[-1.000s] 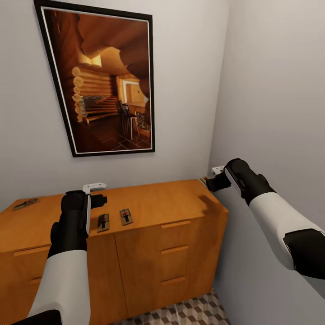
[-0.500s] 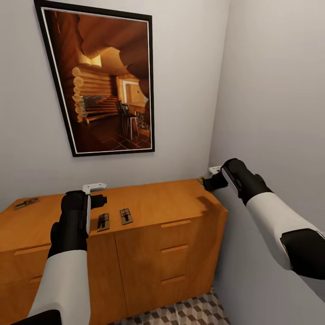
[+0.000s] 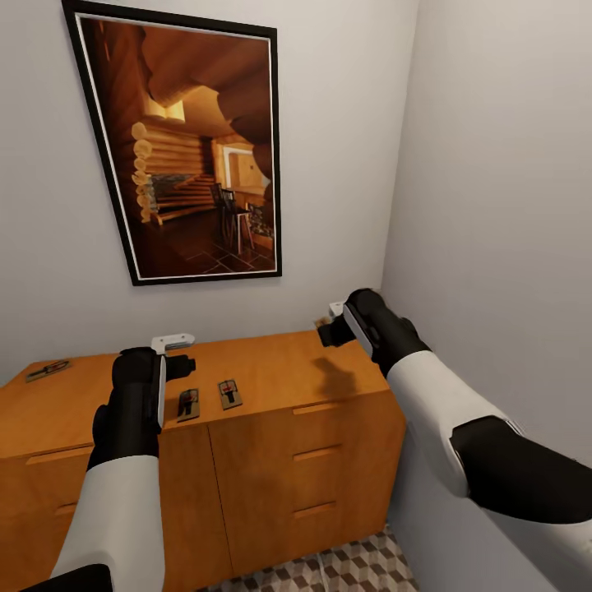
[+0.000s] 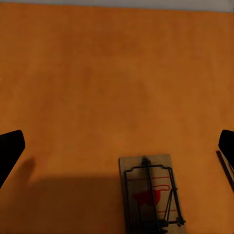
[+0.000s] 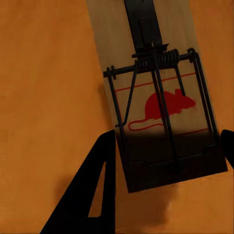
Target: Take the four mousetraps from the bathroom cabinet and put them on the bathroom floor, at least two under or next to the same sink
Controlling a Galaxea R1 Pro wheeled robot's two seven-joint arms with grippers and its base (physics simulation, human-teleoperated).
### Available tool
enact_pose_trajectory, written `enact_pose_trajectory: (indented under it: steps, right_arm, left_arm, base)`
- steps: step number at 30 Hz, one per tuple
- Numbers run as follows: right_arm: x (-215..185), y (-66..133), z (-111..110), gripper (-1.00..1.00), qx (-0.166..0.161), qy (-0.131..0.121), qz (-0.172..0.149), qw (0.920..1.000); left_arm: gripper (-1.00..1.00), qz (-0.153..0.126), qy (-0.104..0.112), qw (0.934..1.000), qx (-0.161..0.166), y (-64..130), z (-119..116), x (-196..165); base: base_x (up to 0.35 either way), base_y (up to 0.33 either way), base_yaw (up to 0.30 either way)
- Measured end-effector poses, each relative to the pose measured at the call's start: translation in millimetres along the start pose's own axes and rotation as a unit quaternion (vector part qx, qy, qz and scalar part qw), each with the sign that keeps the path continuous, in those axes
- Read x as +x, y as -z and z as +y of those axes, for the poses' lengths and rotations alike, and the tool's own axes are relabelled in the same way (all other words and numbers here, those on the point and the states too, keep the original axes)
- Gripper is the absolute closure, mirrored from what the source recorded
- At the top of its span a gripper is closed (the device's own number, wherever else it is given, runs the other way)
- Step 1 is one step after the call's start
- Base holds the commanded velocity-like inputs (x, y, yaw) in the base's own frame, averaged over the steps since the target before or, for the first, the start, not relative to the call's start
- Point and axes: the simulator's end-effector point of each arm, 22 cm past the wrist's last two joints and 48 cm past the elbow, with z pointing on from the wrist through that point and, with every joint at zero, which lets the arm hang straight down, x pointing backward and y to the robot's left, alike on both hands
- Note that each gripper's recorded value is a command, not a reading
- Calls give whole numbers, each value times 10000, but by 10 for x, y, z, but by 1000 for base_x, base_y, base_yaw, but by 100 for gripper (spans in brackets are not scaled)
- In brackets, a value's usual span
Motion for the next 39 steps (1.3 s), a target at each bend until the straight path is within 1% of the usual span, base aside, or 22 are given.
enact_pose_trajectory:
  steps: [2, 6, 10, 39]
  right_arm:
    - [-25, 6, 37, 100, 1, -101, -27, 9999]
    - [-27, 10, -29, 100, 46, -233, -38, 9997]
    - [-27, 11, -48, 100, 49, -289, -41, 9996]
    - [-24, 10, -52, 100, 51, -300, -39, 9995]
  left_arm:
    - [-100, -1, 2, 10000, -4, 1, 3, -1]
    - [-100, -5, -1, 10000, -12, 2, 7, -4]
    - [-100, -7, -3, 10000, -15, 3, 9, -5]
    - [-100, -4, -4, 10000, -22, 2, 13, -3]
  base:
    - [0, 0, 0]
    - [0, 0, 0]
    - [0, 0, 0]
    - [0, 0, 0]
